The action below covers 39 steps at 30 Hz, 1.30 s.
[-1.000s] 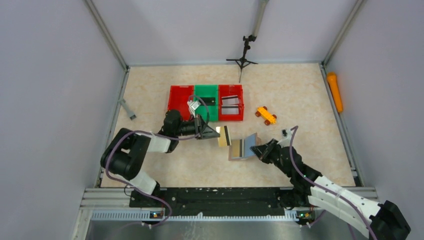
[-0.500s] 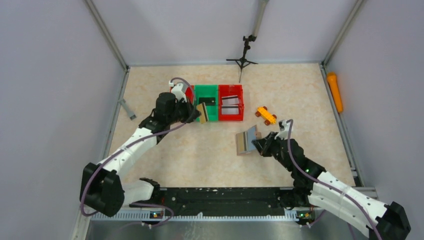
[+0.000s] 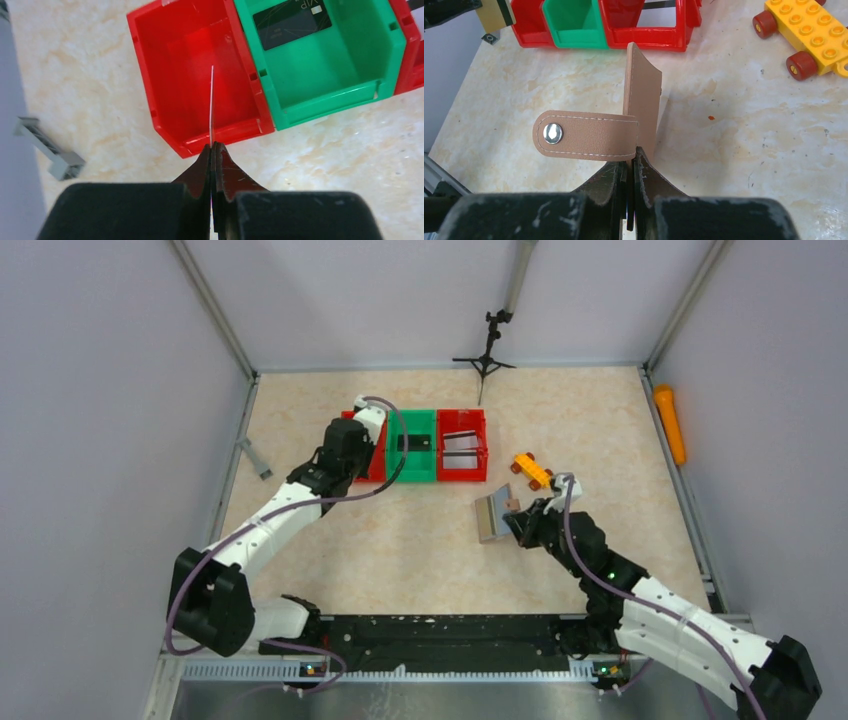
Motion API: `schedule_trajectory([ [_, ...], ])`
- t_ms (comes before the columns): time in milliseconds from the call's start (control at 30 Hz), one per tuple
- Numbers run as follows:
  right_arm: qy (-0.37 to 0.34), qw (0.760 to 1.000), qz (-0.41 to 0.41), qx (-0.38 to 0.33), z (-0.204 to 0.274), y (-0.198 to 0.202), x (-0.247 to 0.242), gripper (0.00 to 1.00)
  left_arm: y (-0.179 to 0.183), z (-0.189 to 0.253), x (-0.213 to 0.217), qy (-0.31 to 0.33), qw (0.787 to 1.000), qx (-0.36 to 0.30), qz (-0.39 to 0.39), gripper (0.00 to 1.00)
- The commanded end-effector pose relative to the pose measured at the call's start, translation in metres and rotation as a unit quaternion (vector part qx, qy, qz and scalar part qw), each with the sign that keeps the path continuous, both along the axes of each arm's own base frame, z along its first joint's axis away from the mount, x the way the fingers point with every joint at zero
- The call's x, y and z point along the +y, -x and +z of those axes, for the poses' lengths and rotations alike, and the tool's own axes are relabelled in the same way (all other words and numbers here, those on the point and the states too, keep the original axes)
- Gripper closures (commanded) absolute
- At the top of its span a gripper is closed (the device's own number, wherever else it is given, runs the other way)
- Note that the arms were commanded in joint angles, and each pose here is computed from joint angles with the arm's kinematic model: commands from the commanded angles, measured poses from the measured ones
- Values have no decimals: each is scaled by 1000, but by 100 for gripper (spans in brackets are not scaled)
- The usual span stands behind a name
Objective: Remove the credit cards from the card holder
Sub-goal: Place the credit card in the storage box.
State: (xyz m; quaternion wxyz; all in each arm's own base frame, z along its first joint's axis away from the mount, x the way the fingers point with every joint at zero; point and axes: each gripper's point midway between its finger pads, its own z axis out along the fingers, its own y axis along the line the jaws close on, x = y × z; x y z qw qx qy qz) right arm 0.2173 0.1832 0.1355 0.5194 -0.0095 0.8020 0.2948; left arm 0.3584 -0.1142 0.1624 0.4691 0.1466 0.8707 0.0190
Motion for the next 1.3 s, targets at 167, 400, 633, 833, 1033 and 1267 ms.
schedule_trajectory([
  [167,-34,999,39,-5,8,-7,27,100,-33,45,-11,-173,958,-156,-169,100],
  [400,-29,998,48,6,5,-6,32,100,-63,28,5,-285,933,-129,-180,100],
  [633,-19,999,45,3,9,-5,27,100,-85,11,11,-355,906,-108,-205,100],
  [833,-16,999,44,2,11,-6,27,100,-100,-8,12,-366,899,-98,-220,100],
  [1033,-16,999,42,6,10,-6,27,100,-111,-31,22,-381,895,-63,-222,100],
  [1267,-24,999,38,16,8,-4,26,100,-106,-32,13,-340,909,-50,-234,54],
])
